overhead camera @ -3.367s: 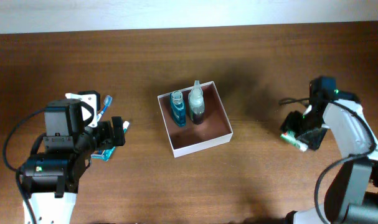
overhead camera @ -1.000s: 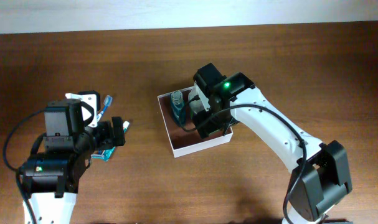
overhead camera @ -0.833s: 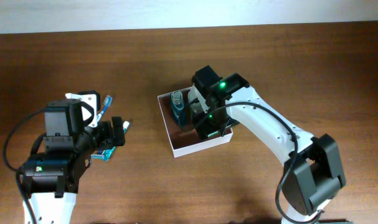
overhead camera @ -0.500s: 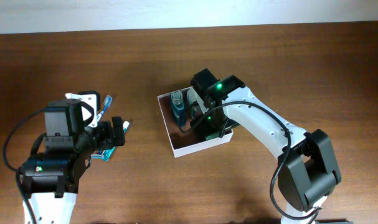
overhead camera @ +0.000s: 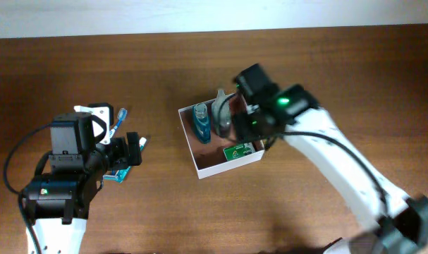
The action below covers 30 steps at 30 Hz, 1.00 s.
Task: Pack container
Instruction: 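Carry the soap bar into the box front and release it, then retract the right arm and grasp the Colgate toothpaste with left gripper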
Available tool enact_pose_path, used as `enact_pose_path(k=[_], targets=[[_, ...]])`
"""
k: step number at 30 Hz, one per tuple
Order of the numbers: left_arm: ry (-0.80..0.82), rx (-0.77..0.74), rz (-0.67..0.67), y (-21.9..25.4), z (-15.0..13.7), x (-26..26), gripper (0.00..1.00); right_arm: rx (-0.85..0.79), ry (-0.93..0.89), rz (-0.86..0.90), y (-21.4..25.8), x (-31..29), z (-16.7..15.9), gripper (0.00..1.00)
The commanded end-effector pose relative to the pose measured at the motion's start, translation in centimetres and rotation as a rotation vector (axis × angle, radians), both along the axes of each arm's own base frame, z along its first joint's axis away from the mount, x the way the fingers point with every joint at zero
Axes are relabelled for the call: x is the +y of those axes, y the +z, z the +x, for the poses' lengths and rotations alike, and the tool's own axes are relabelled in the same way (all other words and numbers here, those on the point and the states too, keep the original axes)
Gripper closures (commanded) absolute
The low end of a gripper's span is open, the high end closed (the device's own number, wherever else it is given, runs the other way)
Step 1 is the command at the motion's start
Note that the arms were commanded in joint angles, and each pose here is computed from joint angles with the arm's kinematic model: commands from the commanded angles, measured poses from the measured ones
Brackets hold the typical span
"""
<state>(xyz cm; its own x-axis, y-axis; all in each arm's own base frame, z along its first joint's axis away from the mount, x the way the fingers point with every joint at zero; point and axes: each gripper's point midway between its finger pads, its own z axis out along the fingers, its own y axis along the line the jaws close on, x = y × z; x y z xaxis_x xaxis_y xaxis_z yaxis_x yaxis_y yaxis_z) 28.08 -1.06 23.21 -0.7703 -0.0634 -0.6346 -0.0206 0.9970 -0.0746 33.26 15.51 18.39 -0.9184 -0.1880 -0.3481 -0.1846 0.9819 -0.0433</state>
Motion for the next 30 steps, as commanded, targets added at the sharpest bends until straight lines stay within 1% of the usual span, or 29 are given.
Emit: enact_pose_path(k=[1,4,5,6,7,8,9,13,19,24,25,27,28,29,30], targets=[[0.013,-0.017,-0.006,0.7,0.2,0.1,0.01,-0.043,-0.191,-0.026,1.0,-4.7,1.5,0.27],[0.013,-0.017,-0.005,0.7,0.2,0.1,0.01,0.057,-0.230,0.007,-1.5,-6.0,1.1,0.63],[0.013,-0.017,-0.006,0.7,0.2,0.1,0.01,0.091,-0.235,0.009,-2.7,-6.1,0.8,0.68],[0.013,-0.017,-0.006,0.7,0.2,0.1,0.01,0.118,-0.232,0.010,-3.6,-6.1,0.4,0.69],[0.013,-0.017,-0.006,0.7,0.2,0.1,0.01,0.169,-0.228,-0.006,-5.7,-6.1,-0.2,0.73],[0.013,-0.017,-0.006,0.7,0.2,0.1,0.01,0.184,-0.222,-0.008,-6.4,-6.1,-0.5,0.74],[0.013,-0.017,-0.006,0.7,0.2,0.1,0.01,0.242,-0.190,0.016,-9.0,-5.4,-1.4,0.77],[0.013,-0.017,-0.006,0.7,0.2,0.1,0.01,0.308,-0.087,0.118,-11.8,-3.4,-2.7,0.77],[0.013,-0.017,-0.006,0.7,0.2,0.1,0.01,0.362,0.126,0.287,-11.4,0.0,-4.2,0.77],[0.013,-0.017,-0.006,0.7,0.2,0.1,0.01,0.364,0.130,0.299,-11.3,0.2,-4.2,0.76],[0.013,-0.017,-0.006,0.7,0.2,0.1,0.00,0.362,0.129,0.294,-11.3,0.1,-4.2,0.74],[0.013,-0.017,-0.006,0.7,0.2,0.1,0.01,0.351,0.107,0.251,-11.6,-0.7,-3.9,0.64],[0.013,-0.017,-0.006,0.7,0.2,0.1,0.00,0.336,0.067,0.195,-11.8,-1.7,-3.5,0.58],[0.013,-0.018,-0.006,0.7,0.2,0.1,0.01,0.304,-0.034,0.091,-11.9,-4.0,-2.8,0.53],[0.013,-0.019,-0.006,0.7,0.2,0.1,0.01,0.272,-0.120,0.015,-11.6,-6.1,-2.2,0.51]])
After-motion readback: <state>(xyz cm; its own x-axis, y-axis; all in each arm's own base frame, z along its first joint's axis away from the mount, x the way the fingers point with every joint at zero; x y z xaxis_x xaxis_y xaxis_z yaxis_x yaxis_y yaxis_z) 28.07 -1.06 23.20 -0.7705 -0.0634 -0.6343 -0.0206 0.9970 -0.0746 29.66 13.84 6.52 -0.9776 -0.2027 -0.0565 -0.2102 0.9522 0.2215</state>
